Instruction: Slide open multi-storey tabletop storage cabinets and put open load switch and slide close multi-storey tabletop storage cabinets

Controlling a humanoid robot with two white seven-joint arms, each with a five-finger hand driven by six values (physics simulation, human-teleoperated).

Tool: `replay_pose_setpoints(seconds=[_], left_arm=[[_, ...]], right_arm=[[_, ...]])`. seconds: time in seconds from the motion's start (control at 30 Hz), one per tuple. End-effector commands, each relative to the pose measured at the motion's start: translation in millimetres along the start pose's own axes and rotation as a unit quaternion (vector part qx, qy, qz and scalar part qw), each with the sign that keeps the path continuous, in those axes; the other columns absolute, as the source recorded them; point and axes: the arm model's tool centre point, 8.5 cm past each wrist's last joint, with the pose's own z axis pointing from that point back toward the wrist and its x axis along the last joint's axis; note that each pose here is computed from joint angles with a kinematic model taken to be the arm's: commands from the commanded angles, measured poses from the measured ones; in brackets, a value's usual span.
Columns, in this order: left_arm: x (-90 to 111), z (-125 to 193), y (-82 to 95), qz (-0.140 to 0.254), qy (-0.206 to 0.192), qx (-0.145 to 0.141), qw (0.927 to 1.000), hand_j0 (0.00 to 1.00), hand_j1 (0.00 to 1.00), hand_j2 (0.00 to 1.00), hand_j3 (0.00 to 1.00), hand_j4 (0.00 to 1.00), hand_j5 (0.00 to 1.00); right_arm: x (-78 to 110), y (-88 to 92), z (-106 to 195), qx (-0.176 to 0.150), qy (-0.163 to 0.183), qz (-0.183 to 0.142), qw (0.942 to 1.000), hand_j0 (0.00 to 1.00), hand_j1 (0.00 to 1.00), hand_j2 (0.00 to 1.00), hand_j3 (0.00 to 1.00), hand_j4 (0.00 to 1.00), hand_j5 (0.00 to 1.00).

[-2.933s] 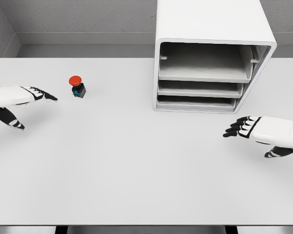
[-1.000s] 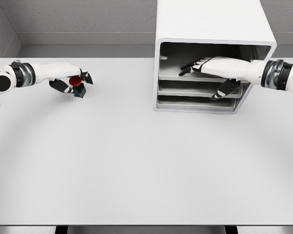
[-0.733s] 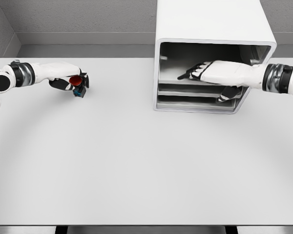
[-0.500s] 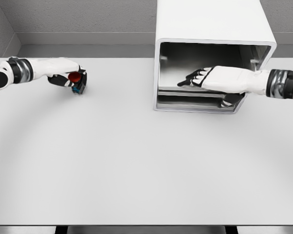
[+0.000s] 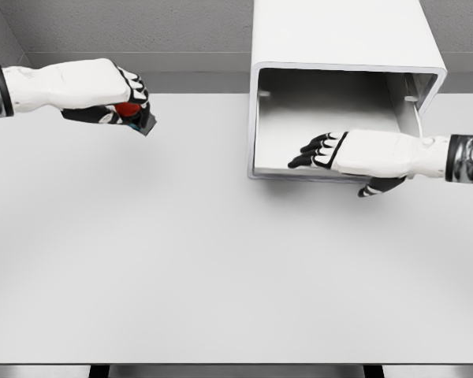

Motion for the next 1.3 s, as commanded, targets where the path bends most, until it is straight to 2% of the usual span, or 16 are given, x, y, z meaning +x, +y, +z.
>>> replay_pose_setpoints(seconds=[0.0,0.13,0.23,0.27,0.4,0.57,0.67,0.93,1.0,1.1,1.17,1.27], left_arm=[[28,17,17.1,-0.020,-0.033,0.006,0.9992,0.40,0.40,0.40,0.40,0.40,0.40],[44,22,25.8,-0.025,-0.055,0.014,0.9981,0.40,0.40,0.40,0.40,0.40,0.40],[45,19,28.2,-0.021,-0.063,0.021,0.9976,0.40,0.40,0.40,0.40,0.40,0.40],[46,18,29.8,-0.021,-0.065,0.024,0.9974,0.40,0.40,0.40,0.40,0.40,0.40],[47,18,31.8,-0.013,-0.072,0.031,0.9968,0.40,0.40,0.40,0.40,0.40,0.40],[50,11,37.4,-0.017,-0.082,0.040,0.9957,0.40,0.40,0.40,0.40,0.40,0.40],[53,6,46.6,-0.024,-0.089,0.050,0.9945,0.40,0.40,0.40,0.40,0.40,0.40],[58,-3,56.0,-0.032,-0.102,0.063,0.9923,0.40,0.40,0.40,0.40,0.40,0.40],[59,-4,56.9,-0.032,-0.105,0.064,0.9919,0.40,0.40,0.40,0.40,0.40,0.40],[62,-9,61.9,-0.036,-0.112,0.071,0.9905,0.40,0.40,0.40,0.40,0.40,0.40],[64,-11,66.2,-0.040,-0.115,0.075,0.9897,0.40,0.40,0.40,0.40,0.40,0.40],[73,-26,72.1,-0.041,-0.138,0.089,0.9856,0.40,0.40,0.40,0.40,0.40,0.40]], right_arm=[[4.8,-4.6,4,0.002,-0.006,0.018,0.9998,1.00,1.00,1.00,1.00,1.00,1.00],[7.7,-6.7,4,0.001,-0.010,0.022,0.9997,1.00,1.00,1.00,1.00,1.00,1.00],[9.6,-5.0,3,0.002,-0.012,0.022,0.9997,1.00,1.00,1.00,1.00,1.00,1.00],[9.5,-3.0,10,0.009,-0.007,0.023,0.9997,1.00,1.00,1.00,1.00,1.00,1.00],[8.0,-3.4,19,0.004,0.004,0.023,0.9997,1.00,1.00,1.00,1.00,1.00,1.00],[5.1,-6.1,29,0.003,0.015,0.026,0.9995,1.00,1.00,1.00,1.00,1.00,1.00],[4.9,-9.9,35,-0.007,0.016,0.019,0.9997,1.00,1.00,1.00,1.00,1.00,1.00],[7.1,-7.1,40,-0.006,0.016,0.015,0.9998,1.00,1.00,1.00,1.00,1.00,1.00],[5.2,-9.2,52,-0.008,0.029,0.018,0.9994,1.00,1.00,1.00,1.00,1.00,1.00],[5.4,-11.2,55,-0.010,0.032,0.021,0.9992,1.00,1.00,1.00,1.00,1.00,1.00],[6.6,-14.9,56,-0.021,0.025,0.012,0.9994,1.00,1.00,1.00,1.00,1.00,1.00],[4.8,-20.8,72,-0.035,0.037,0.008,0.9986,1.00,1.00,1.00,1.00,1.00,1.00]])
